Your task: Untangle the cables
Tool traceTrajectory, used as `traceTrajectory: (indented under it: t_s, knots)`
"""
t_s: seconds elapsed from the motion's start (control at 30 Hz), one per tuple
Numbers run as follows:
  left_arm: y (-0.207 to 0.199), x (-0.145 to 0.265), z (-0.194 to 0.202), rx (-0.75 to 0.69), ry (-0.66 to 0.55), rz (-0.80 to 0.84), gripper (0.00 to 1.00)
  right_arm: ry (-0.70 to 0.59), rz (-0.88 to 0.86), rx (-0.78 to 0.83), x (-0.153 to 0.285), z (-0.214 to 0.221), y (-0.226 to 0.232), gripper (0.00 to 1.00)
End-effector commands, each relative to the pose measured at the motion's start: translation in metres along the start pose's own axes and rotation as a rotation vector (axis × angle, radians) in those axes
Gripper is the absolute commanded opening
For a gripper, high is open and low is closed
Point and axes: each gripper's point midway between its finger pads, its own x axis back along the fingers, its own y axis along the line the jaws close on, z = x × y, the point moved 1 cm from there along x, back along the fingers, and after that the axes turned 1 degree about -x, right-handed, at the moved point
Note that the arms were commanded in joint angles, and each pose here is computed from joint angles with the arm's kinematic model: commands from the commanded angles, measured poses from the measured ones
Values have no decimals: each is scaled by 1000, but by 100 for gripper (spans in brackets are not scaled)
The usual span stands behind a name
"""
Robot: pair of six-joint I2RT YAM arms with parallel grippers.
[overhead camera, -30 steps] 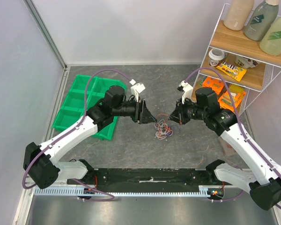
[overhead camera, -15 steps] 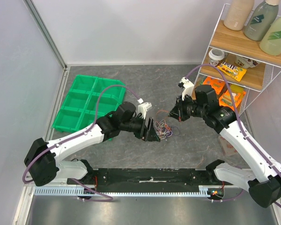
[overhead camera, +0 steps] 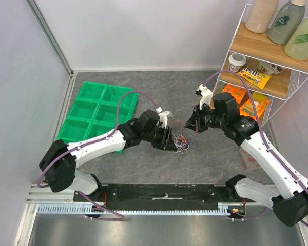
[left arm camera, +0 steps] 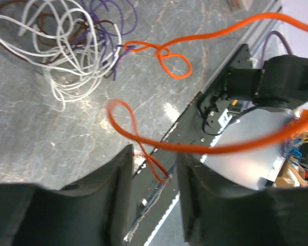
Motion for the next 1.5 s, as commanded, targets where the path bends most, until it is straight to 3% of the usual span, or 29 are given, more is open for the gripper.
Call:
traceTrajectory:
  t_s: [0.0, 0.1, 0.17, 0.47, 0.5, 0.57, 0.63, 0.7, 0.8, 1.07, 1.23, 1.47]
  knots:
    - [7, 2, -14, 7, -45, -94, 35, -49, -21, 13, 8, -15, 10, 0]
    - [18, 7, -18, -5, -56, -172, 11, -41, -25, 12, 6, -13, 10, 0]
    - [18, 13, -24, -25, -82, -196, 2, -41, -26, 14, 6, -12, 10, 0]
    - [10, 60, -38, -115, -265, -210, 2, 67, -23, -19, -13, 9, -1, 1]
    - [12, 64, -34, -118, -263, -219, 2, 92, -30, -24, -17, 14, -3, 6]
    - [16, 74, -33, -115, -276, -256, 2, 138, -42, -34, -24, 25, -5, 30]
    - [18, 91, -39, -115, -323, -308, 2, 230, -16, -67, -33, 45, -16, 46]
    - [10, 111, -53, -133, -395, -327, 2, 293, 15, -105, -40, 62, -26, 58]
    - [-9, 147, -79, -160, -537, -328, 2, 326, 36, -139, -47, 78, -35, 67]
    - [-56, 210, -126, -214, -744, -294, 2, 258, 45, -129, -53, 70, -39, 79]
    - [-80, 247, -148, -268, -850, -284, 2, 297, 42, -177, -60, 86, -41, 77]
    - [-114, 277, -166, -305, -929, -215, 2, 248, 57, -188, -52, 89, -42, 72]
